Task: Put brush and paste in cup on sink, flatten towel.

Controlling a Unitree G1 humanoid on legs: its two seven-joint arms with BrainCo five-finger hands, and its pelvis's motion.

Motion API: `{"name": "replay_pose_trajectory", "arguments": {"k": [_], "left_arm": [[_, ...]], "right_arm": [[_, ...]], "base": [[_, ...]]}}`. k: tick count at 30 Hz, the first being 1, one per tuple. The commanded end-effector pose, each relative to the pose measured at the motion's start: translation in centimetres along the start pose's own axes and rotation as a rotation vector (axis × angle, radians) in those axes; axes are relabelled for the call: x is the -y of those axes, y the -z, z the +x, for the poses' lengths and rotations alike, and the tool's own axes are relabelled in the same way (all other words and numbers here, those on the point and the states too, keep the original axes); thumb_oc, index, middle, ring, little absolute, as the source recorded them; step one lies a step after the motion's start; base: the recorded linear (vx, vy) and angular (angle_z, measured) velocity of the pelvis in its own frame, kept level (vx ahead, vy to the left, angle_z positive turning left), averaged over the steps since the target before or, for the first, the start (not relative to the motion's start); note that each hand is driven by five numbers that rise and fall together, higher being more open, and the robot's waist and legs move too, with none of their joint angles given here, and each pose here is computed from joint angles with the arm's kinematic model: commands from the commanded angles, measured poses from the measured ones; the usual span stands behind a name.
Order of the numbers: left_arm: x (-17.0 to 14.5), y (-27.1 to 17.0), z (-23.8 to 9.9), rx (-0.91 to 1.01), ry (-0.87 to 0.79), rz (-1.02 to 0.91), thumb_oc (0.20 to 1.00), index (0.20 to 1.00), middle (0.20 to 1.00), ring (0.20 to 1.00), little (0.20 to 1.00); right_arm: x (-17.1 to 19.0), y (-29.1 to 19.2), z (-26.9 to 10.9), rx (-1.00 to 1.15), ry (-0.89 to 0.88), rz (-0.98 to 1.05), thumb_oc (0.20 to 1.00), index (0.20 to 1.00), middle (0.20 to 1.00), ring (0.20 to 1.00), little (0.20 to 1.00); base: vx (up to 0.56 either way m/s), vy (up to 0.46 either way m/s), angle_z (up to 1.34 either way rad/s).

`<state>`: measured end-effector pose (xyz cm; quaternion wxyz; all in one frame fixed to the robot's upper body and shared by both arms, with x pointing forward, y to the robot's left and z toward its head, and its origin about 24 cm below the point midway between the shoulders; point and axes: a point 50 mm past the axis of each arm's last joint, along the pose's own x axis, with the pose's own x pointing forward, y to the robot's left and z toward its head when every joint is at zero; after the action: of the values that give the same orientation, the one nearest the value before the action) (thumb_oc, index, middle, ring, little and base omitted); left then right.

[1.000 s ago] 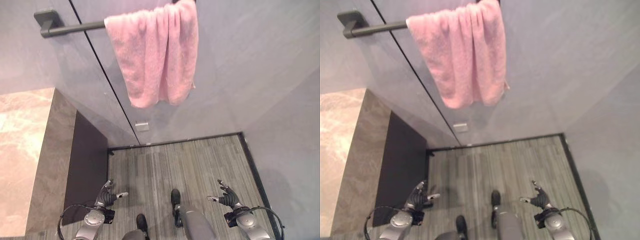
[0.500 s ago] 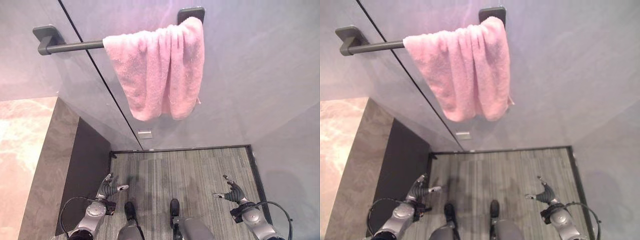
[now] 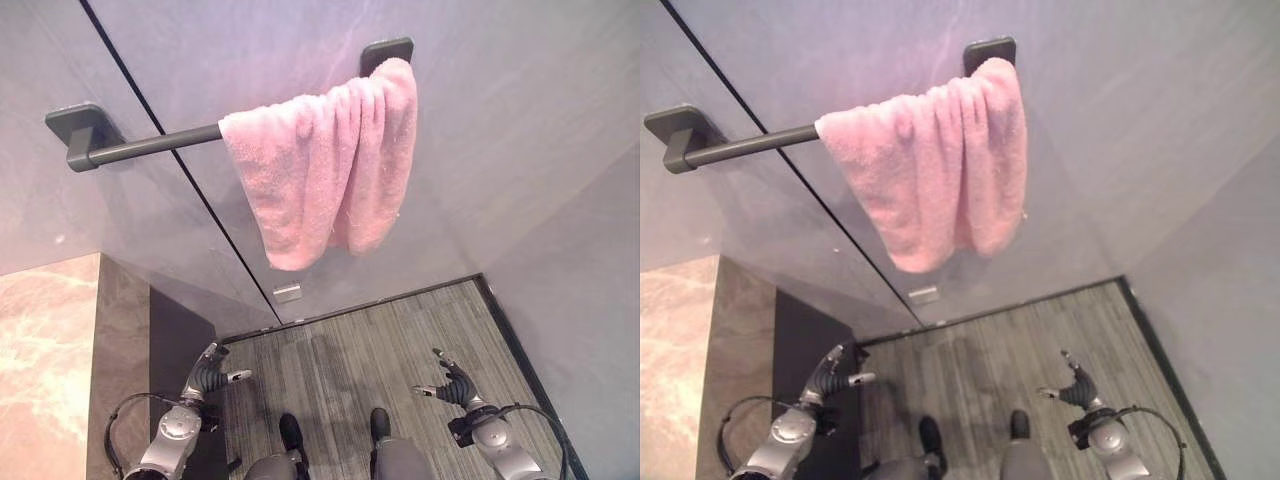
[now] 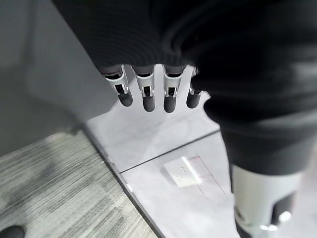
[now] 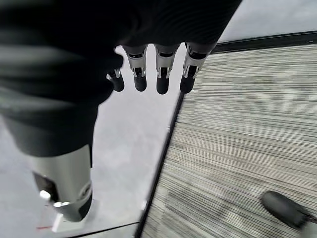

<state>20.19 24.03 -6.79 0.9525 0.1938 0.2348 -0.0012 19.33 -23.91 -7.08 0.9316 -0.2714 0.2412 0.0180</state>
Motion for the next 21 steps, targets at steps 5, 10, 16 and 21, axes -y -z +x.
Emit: {"name": "replay_pose_trajectory", "arguments": {"k": [5, 10, 16, 21], "left_arm": [[-1.2, -2.9, -1.5, 0.183, 0.117, 0.185, 1.0, 1.0, 1.0, 1.0, 1.0], [-3.0, -6.7, -2.0, 0.341, 0.087, 0.17, 1.0, 1.0, 1.0, 1.0, 1.0], [-7.0, -13.7, -3.9, 0.622, -0.039, 0.149, 1.0, 1.0, 1.0, 1.0, 1.0], [-8.7, -19.0, -5.1, 0.834, -0.087, 0.114, 1.0, 1.0, 1.0, 1.0, 1.0]], "right_arm": [[4.7, -2.6, -0.2, 0.16, 0.161, 0.149, 1.0, 1.0, 1.0, 1.0, 1.0], [7.4, -5.7, -0.2, 0.298, 0.223, 0.137, 1.0, 1.0, 1.0, 1.0, 1.0], [10.4, -12.3, -0.1, 0.541, 0.26, 0.108, 1.0, 1.0, 1.0, 1.0, 1.0], [11.8, -17.2, 0.2, 0.681, 0.26, 0.087, 1.0, 1.0, 1.0, 1.0, 1.0]], "base": [[0.04, -0.048, -0.02], [0.02, -0.052, 0.14], [0.0, -0.014, 0.12], [-0.02, 0.006, 0.15]]}}
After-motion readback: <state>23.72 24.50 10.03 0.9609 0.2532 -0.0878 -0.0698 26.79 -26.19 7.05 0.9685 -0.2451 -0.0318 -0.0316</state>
